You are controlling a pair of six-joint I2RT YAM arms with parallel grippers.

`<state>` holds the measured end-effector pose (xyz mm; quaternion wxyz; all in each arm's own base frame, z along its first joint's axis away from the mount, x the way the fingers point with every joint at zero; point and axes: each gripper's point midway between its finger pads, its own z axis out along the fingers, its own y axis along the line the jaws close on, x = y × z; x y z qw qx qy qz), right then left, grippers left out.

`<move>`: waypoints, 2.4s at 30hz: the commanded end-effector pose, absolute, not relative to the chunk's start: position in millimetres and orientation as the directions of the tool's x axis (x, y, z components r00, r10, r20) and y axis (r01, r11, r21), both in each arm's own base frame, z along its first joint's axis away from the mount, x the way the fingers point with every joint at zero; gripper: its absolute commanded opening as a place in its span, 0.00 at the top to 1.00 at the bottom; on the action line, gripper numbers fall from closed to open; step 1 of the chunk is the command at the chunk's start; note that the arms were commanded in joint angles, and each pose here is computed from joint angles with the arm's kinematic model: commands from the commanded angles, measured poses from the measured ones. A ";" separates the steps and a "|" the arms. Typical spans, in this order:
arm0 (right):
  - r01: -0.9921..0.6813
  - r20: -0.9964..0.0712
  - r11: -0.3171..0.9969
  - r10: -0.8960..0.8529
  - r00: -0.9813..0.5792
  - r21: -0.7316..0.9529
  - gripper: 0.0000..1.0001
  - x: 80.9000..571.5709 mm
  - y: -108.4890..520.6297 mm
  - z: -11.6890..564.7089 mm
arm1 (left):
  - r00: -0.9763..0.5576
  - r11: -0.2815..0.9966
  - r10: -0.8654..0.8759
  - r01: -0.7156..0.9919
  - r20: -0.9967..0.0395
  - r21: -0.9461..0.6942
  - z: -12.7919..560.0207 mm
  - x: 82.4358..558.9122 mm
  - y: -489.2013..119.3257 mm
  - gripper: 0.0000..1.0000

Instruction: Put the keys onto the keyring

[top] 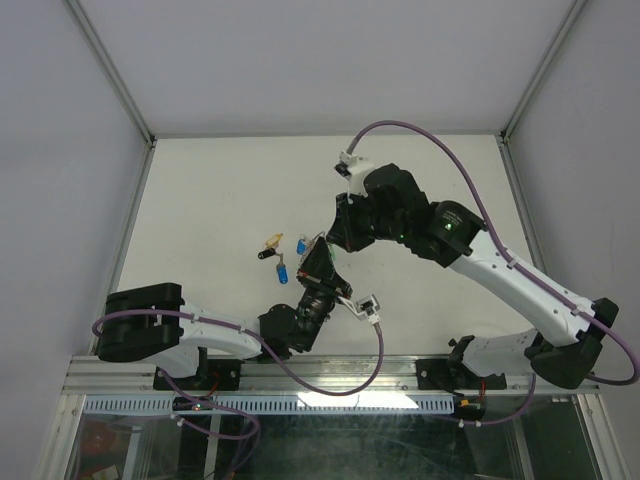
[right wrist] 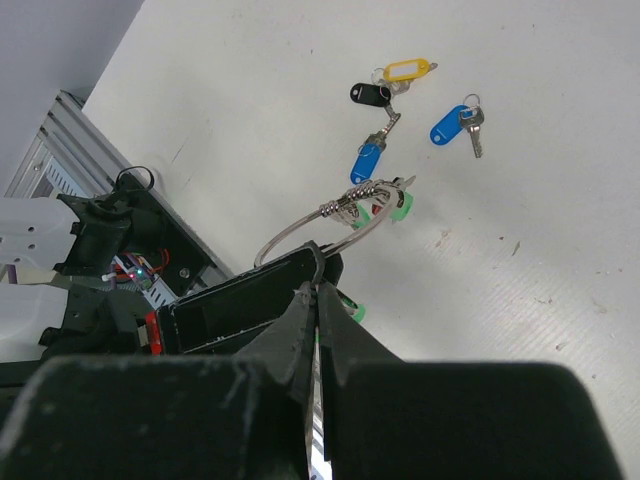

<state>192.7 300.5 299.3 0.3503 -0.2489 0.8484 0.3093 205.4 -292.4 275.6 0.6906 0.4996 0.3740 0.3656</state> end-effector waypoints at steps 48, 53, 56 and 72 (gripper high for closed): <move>-0.515 -0.734 0.848 -0.268 -0.624 0.128 1.00 215.7 292.9 299.6 | 0.454 0.300 0.865 -0.127 -0.214 0.946 285.9 202.9 -287.3 1.00; -0.490 -0.723 0.865 -0.270 -0.636 0.108 1.00 217.5 288.6 297.8 | 0.453 0.299 0.866 -0.127 -0.213 0.946 285.5 203.0 -287.5 1.00; -0.479 -0.714 0.873 -0.274 -0.644 0.097 1.00 217.6 286.2 296.9 | 0.452 0.302 0.866 -0.129 -0.215 0.945 286.2 203.2 -287.3 1.00; -0.442 -0.669 0.896 -0.306 -0.677 0.037 1.00 215.7 270.6 289.1 | 0.450 0.307 0.866 -0.132 -0.219 0.942 287.8 203.4 -285.9 1.00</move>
